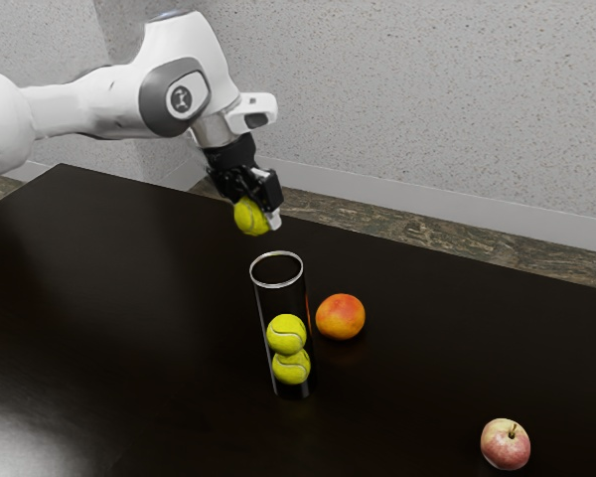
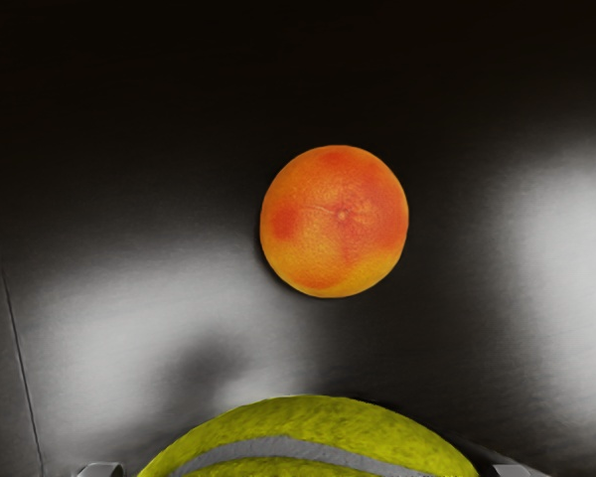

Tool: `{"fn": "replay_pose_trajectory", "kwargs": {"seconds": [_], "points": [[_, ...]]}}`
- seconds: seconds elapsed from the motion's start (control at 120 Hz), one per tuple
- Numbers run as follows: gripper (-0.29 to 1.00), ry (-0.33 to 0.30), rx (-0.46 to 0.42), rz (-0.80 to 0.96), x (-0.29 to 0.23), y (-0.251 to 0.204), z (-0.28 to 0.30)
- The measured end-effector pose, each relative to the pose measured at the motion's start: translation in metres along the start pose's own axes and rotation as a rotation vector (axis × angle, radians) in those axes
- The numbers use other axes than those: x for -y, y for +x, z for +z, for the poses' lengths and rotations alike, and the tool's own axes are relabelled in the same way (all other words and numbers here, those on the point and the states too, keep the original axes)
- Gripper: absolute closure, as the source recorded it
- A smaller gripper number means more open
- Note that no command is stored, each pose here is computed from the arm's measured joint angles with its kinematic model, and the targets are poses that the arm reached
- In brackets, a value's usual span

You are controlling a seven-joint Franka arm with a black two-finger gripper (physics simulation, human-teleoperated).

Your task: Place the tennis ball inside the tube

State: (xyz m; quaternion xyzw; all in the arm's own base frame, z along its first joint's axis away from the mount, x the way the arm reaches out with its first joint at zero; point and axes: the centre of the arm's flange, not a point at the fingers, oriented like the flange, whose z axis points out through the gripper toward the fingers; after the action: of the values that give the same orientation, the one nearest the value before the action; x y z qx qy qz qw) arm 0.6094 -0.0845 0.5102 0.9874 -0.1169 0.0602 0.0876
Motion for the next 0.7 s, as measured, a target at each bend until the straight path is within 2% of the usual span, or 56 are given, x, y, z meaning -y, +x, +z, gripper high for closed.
{"fn": "replay_pose_trajectory", "kwargs": {"seconds": [0.367,0.7], "points": [[0.29,0.000,0.015,-0.012,-0.038,0.007,0.008],[0.29,-0.016,0.044,-0.024,-0.065,-0.022,0.004]]}}
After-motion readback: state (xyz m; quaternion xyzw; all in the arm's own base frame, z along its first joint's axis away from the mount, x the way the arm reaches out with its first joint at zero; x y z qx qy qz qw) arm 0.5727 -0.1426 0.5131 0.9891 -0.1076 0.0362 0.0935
